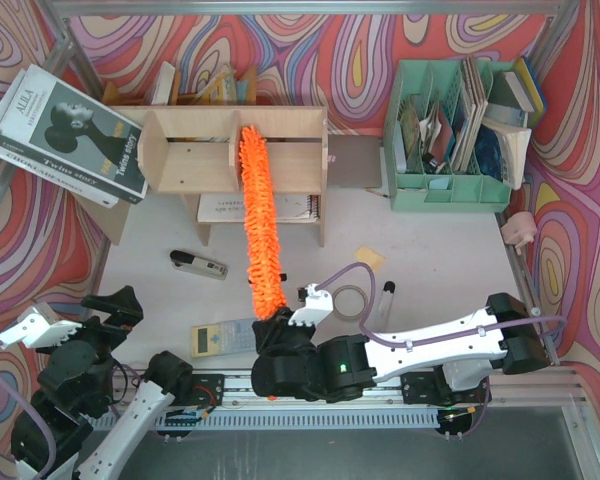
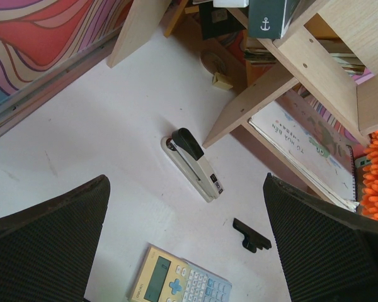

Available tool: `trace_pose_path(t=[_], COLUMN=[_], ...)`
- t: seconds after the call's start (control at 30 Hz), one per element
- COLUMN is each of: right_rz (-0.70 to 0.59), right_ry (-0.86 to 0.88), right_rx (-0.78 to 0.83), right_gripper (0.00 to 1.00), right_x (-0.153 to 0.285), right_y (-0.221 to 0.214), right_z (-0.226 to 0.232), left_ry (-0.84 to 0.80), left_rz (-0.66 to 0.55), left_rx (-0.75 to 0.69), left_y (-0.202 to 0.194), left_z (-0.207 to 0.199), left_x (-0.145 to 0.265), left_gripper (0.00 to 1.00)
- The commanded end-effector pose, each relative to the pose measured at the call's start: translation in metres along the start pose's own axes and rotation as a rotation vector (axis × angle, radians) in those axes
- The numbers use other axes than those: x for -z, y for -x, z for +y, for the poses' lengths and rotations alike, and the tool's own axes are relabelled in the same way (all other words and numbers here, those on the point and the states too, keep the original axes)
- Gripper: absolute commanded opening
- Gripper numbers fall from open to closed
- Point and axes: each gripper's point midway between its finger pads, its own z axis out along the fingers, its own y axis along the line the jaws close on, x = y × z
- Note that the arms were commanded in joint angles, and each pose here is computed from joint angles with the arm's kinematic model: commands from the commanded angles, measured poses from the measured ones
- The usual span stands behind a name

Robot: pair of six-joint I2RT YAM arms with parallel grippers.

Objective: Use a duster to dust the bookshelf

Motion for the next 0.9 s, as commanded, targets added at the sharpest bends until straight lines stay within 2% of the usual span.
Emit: trace_pose_path(t=[0.0, 0.13, 0.27, 0.37, 0.47, 0.57, 0.87], right_rz=[-0.127, -0.184, -0.207, -0.165, -0.103, -0.074, -0.085], right_ry=[-0.119, -0.191, -0.210, -0.162, -0.044, 0.059, 0.085], right_rx=[-0.057, -0.097, -0.109, -0.082, 0.002, 0.005, 0.035], right_gripper=[0.00, 0.00, 0.00, 0.00, 0.00, 0.00, 0.00], right_x=[0.010, 0.017, 0.018, 0.012, 0.006, 0.005, 0.006], right_y=[0.036, 0.054, 0.058, 0.046, 0.029, 0.021, 0.026], right_z=[-0.033, -0.055, -0.056, -0.035, -0.004, 0.023, 0.039], left_ry=[0.014, 0.013, 0.013, 0.010, 0.009, 0.008, 0.006], left_rz=[0.001, 0.002, 0.002, 0.000, -0.003, -0.005, -0.003], left_rx=[-0.013, -0.013, -0.014, -0.009, -0.004, 0.000, -0.004], left_y=[-0.001, -0.001, -0.001, -0.001, -0.001, 0.000, 0.000], left_z=[0.003, 0.003, 0.003, 0.003, 0.004, 0.004, 0.004], left_x=[-0.001, -0.001, -0.001, 0.000, 0.000, 0.001, 0.000], left_gripper=[0.98, 0.98, 0.98, 0.98, 0.98, 0.98, 0.98])
